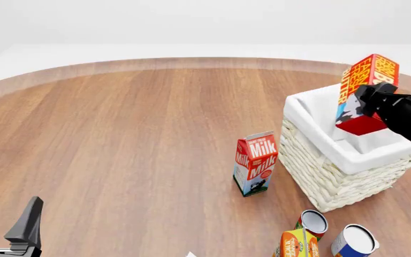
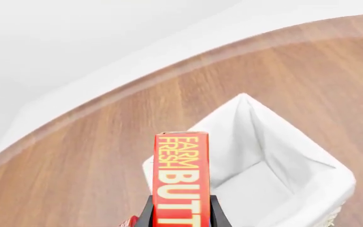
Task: Pick up the cream cheese box and the butter, and put them in the basket.
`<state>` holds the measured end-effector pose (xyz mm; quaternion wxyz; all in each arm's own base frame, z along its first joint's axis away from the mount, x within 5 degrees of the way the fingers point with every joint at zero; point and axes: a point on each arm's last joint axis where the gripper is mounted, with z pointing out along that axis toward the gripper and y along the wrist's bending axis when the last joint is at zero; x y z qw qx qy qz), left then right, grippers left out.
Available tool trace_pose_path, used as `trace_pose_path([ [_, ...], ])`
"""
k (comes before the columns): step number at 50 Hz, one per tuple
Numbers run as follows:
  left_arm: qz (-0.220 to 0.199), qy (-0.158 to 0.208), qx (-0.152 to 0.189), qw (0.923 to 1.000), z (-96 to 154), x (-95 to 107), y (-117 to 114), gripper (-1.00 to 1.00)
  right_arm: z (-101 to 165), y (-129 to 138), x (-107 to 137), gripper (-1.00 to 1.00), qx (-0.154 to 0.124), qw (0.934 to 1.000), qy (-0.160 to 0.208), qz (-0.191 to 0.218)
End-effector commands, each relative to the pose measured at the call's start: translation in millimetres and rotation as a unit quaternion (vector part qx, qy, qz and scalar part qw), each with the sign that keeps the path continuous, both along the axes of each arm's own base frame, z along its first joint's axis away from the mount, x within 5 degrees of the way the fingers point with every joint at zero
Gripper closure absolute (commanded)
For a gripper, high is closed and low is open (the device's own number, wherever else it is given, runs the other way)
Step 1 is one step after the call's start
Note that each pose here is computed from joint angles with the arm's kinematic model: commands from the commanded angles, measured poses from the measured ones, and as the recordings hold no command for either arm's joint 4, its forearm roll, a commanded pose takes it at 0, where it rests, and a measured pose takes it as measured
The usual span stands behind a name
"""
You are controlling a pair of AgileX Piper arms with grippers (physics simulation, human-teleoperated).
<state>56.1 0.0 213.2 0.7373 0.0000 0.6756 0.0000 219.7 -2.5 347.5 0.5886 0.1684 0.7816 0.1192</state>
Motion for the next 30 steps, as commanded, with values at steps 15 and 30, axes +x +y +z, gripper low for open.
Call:
trace_pose_path([
  [15,0.0,0.0,0.0,1.0,0.0,0.0,0.0,-1.0,-6.8,-6.1,4.4,1.0,0.014,0.9997,-0.009,-0.017],
  [30,0.0,0.0,0.0,1.0,0.0,0.0,0.0,-1.0,-14.3,-6.6,6.7,1.0,0.019,0.9996,-0.005,-0.019],
])
